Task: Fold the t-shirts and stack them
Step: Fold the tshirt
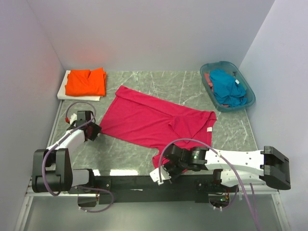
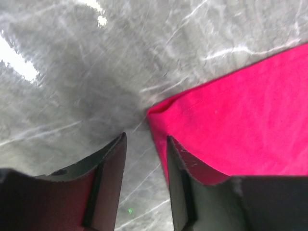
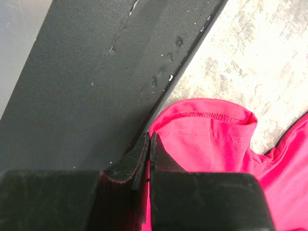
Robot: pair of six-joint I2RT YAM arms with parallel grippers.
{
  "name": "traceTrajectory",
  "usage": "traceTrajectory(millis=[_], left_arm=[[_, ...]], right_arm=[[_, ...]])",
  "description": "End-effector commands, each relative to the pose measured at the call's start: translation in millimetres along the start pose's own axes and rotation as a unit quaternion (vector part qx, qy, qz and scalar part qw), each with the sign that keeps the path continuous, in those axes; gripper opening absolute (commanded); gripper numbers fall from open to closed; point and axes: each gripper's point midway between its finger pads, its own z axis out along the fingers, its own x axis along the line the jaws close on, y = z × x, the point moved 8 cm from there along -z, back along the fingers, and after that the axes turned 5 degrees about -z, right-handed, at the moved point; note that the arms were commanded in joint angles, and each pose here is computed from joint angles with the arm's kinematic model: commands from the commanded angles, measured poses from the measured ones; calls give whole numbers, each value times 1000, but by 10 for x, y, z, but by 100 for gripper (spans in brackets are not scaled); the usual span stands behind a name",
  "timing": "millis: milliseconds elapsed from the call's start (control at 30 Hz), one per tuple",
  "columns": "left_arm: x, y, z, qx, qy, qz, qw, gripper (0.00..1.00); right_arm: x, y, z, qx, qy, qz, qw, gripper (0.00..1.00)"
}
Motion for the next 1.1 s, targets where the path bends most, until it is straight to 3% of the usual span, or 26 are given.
traceTrajectory(millis=[0, 267, 533, 967, 1000, 1033, 1067], left_arm=[[-114, 112, 23, -29, -10, 6, 1000, 43], [-115, 128, 92, -35, -1, 12, 999, 32], [-155, 158, 203, -37, 6, 34, 999, 0], [-201, 170, -91, -42, -51, 29, 997, 3], [-184, 165, -108, -42, -52, 25, 997, 9], [-151, 140, -133, -39, -53, 24, 998, 23], [-137, 137, -141, -40, -53, 25, 997, 32]], right_arm=[[-70, 104, -88, -24, -10, -10, 1000, 0], [-77, 92, -193, -32, -19, -9, 999, 0], [-101, 37, -542, -52, -62, -6, 997, 0], [-103, 22, -712, -69, -91, 12, 993, 0], [-102, 17, -716, -70, -92, 14, 993, 0], [-101, 19, -719, -73, -92, 14, 993, 0], [-101, 16, -717, -73, -92, 15, 993, 0]])
